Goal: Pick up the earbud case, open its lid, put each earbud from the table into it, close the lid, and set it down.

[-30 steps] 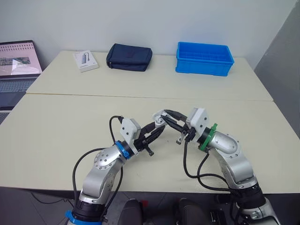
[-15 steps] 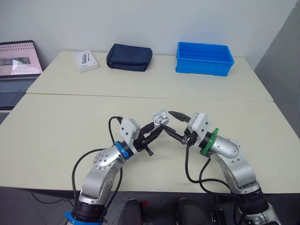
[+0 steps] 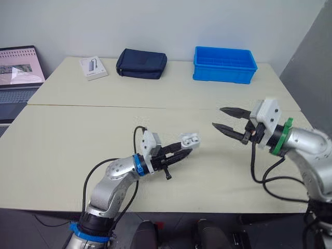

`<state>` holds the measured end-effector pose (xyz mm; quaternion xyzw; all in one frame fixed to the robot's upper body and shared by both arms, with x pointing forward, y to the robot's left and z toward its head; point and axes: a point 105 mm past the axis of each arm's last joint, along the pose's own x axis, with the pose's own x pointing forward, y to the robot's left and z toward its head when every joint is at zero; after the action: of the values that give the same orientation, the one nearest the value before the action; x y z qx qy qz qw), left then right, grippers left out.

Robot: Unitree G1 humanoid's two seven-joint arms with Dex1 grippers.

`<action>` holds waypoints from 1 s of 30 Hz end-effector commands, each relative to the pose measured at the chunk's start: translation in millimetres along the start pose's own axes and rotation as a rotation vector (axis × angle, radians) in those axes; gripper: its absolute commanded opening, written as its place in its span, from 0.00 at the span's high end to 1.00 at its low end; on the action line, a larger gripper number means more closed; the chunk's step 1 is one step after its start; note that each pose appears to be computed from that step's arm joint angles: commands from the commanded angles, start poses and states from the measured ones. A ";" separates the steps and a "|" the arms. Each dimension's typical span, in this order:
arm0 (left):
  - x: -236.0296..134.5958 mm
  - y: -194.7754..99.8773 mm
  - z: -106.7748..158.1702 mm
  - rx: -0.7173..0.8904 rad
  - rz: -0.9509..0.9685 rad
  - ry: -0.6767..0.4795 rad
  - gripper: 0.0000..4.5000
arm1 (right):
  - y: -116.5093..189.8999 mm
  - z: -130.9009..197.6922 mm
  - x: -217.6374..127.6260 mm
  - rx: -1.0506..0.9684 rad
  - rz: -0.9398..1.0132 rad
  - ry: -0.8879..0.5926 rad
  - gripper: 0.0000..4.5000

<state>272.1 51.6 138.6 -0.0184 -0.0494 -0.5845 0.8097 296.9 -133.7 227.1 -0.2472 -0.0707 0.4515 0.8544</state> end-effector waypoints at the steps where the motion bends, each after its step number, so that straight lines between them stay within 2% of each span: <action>1: 7.0 -13.9 4.9 -0.003 -0.141 -0.005 0.84 | 6.3 -7.1 4.8 0.017 0.177 0.066 0.74; 4: 9.0 -18.8 3.6 -0.015 -0.214 0.017 0.84 | 16.6 -14.6 8.3 0.045 0.338 0.131 0.98; 5: 9.1 -18.9 3.2 -0.017 -0.224 0.022 0.84 | 19.8 -15.3 9.4 0.052 0.377 0.140 1.00; 16: 7.0 -16.8 -0.3 -0.053 -0.222 0.039 0.84 | 49.5 5.7 14.0 0.151 0.604 0.088 1.00; 25: 7.1 -15.8 0.3 -0.073 -0.208 0.037 0.84 | 65.1 -3.2 6.1 0.170 0.656 0.136 1.00; 28: 7.6 -12.6 -1.2 -0.124 -0.186 0.046 0.84 | 63.9 -7.8 8.8 0.156 0.614 0.143 1.00; 30: 6.0 -9.9 -7.4 -0.198 -0.180 0.093 0.84 | 58.0 -9.6 11.4 0.143 0.559 0.147 1.00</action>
<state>265.0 43.0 121.0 -0.0507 0.0464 -0.6491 0.7576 260.1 -100.1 182.8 -0.2115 0.1142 0.6708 0.7016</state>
